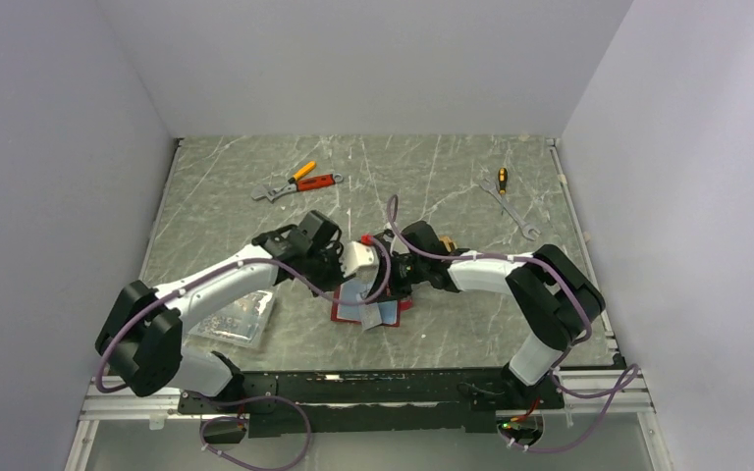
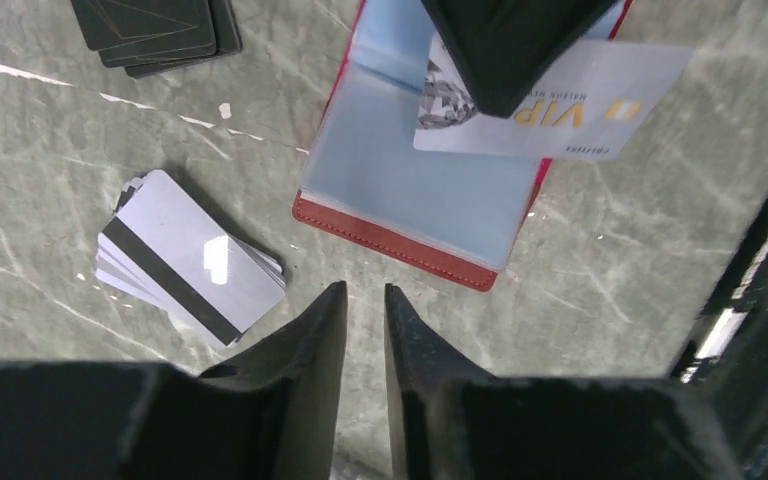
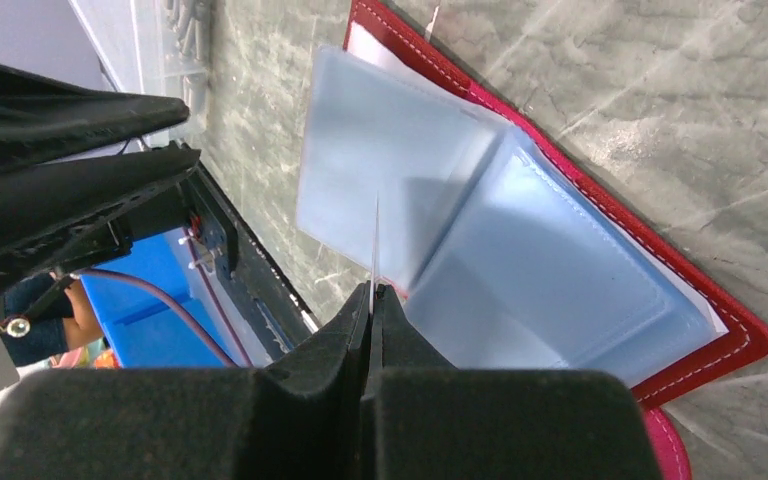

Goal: Put the credit cards into the card holder
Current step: Open the card holder at the center of the board.

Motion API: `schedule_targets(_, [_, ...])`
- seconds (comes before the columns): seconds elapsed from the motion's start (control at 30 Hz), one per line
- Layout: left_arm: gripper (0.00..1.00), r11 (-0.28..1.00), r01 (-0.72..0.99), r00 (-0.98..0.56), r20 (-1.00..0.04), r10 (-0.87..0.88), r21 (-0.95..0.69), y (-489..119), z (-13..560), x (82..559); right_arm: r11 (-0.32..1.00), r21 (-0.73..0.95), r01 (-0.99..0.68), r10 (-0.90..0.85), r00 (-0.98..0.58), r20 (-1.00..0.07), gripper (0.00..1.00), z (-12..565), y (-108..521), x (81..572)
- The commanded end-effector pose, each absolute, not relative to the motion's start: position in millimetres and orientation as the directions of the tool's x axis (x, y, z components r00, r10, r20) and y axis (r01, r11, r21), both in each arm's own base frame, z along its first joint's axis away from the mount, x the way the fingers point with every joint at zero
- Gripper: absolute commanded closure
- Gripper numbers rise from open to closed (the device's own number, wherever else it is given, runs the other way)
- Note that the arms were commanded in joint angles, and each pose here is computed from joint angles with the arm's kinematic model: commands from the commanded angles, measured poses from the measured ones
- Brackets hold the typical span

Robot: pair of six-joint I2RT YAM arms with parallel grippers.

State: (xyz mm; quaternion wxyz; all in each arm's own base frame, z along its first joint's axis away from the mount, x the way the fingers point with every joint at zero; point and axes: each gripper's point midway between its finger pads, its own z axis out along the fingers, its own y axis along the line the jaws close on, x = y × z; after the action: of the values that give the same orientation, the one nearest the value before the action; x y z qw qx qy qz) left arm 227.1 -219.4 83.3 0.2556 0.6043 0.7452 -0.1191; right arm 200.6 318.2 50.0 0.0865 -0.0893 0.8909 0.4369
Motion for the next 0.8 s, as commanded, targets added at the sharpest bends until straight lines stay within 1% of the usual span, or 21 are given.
schedule_targets(0.0, [0.68,0.368,0.919,-0.376,-0.593,0.712,-0.141,-232.7,99.7,222.6,0.560,0.778,-0.283,-0.074,-0.953,-0.294,1.00,67.1,330.5,213.7])
schedule_targets(0.03, [0.59,0.400,0.897,-0.431,-0.582,0.690,-0.190,-230.8,97.8,225.9,0.564,0.776,-0.283,-0.074,-0.953,-0.294,1.00,66.4,329.7,213.6])
schedule_targets(0.07, [0.44,0.424,0.871,-0.486,-0.563,0.669,-0.248,-229.2,95.0,228.0,0.568,0.774,-0.281,-0.074,-0.953,-0.292,1.00,65.6,328.5,213.0])
schedule_targets(0.1, [0.32,0.446,0.841,-0.540,-0.542,0.644,-0.308,-227.6,93.4,231.2,0.569,0.772,-0.281,-0.074,-0.953,-0.292,1.00,65.0,327.4,212.3])
schedule_targets(0.17, [0.27,0.472,0.770,-0.637,-0.480,0.603,-0.429,-226.1,86.2,231.9,0.578,0.769,-0.274,-0.070,-0.955,-0.287,1.00,61.9,323.9,211.1])
schedule_targets(0.2, [0.24,0.485,0.742,-0.668,-0.458,0.586,-0.462,-225.0,82.7,233.7,0.580,0.768,-0.272,-0.069,-0.956,-0.286,1.00,60.6,322.5,210.6])
schedule_targets(0.23, [0.23,0.492,0.721,-0.690,-0.440,0.575,-0.488,-224.9,78.0,233.6,0.581,0.768,-0.268,-0.068,-0.957,-0.283,1.00,59.6,320.9,210.2])
schedule_targets(0.33, [0.25,0.506,0.679,-0.728,-0.403,0.554,-0.532,-226.3,68.0,230.2,0.588,0.767,-0.257,-0.063,-0.960,-0.273,1.00,55.6,315.7,208.5])
schedule_targets(0.53, [0.25,0.503,0.591,-0.790,-0.328,0.518,-0.631,-233.7,57.6,216.1,0.596,0.767,-0.237,-0.051,-0.965,-0.258,1.00,49.8,305.9,211.6])
schedule_targets(0.77, [0.25,0.607,0.528,-0.836,-0.238,0.495,-0.594,-215.4,33.9,213.7,0.606,0.771,-0.196,-0.019,-0.972,-0.233,1.00,37.5,291.3,211.4])
